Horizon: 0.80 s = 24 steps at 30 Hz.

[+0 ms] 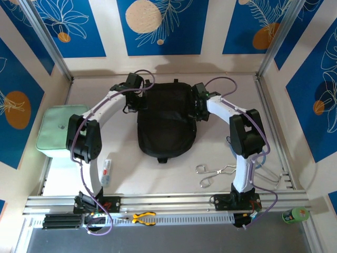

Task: Pack books, pencil case, and school supplies into a backpack

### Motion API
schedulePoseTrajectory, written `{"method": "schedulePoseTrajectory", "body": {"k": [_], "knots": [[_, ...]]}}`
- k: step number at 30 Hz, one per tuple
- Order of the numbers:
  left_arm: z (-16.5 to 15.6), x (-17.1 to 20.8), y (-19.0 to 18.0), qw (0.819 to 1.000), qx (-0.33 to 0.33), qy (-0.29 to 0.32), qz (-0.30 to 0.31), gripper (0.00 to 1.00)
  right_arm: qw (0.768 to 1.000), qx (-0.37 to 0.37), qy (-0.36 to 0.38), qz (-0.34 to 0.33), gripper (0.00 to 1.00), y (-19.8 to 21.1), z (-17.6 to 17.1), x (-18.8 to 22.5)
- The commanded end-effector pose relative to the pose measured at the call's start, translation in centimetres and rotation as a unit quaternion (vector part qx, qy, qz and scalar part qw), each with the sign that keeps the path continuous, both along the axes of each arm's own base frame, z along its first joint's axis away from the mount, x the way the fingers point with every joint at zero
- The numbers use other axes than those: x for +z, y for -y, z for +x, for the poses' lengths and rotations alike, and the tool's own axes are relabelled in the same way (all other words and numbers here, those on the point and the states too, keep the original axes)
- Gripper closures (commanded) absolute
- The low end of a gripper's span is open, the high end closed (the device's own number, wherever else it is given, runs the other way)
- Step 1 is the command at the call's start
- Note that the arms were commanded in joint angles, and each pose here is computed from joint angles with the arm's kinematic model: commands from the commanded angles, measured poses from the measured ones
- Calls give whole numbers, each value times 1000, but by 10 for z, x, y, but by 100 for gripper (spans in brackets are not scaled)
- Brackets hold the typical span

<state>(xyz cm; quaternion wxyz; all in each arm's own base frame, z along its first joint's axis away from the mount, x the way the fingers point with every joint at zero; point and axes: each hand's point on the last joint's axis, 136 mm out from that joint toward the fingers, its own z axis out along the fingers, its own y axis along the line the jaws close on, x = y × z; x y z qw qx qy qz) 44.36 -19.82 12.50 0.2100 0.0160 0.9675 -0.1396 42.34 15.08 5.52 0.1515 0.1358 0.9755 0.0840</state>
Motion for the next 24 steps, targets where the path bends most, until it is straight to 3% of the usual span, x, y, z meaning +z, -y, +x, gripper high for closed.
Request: {"method": "schedulePoseTrajectory", "body": {"k": [1,4,7,11,13,18,24], "knots": [[-20,20,16,998,-37,-10,-49,100,999,8,8,-52,90,30,16,-4],[-23,20,15,998,-32,-8,-52,97,998,31,28,-39,88,24,27,6],[-22,27,6,999,-8,5,-41,60,997,54,54,-9,81,7,29,31],[-28,42,-12,999,20,35,-32,40,992,75,102,15,53,-15,13,72],[-39,47,-30,998,44,48,-17,30,989,79,116,41,47,-25,0,88],[-91,19,-74,996,73,21,39,16,985,94,115,89,35,-42,-33,104],[-170,-37,-128,982,131,-58,120,9,979,124,114,112,25,-68,-64,108]]}}
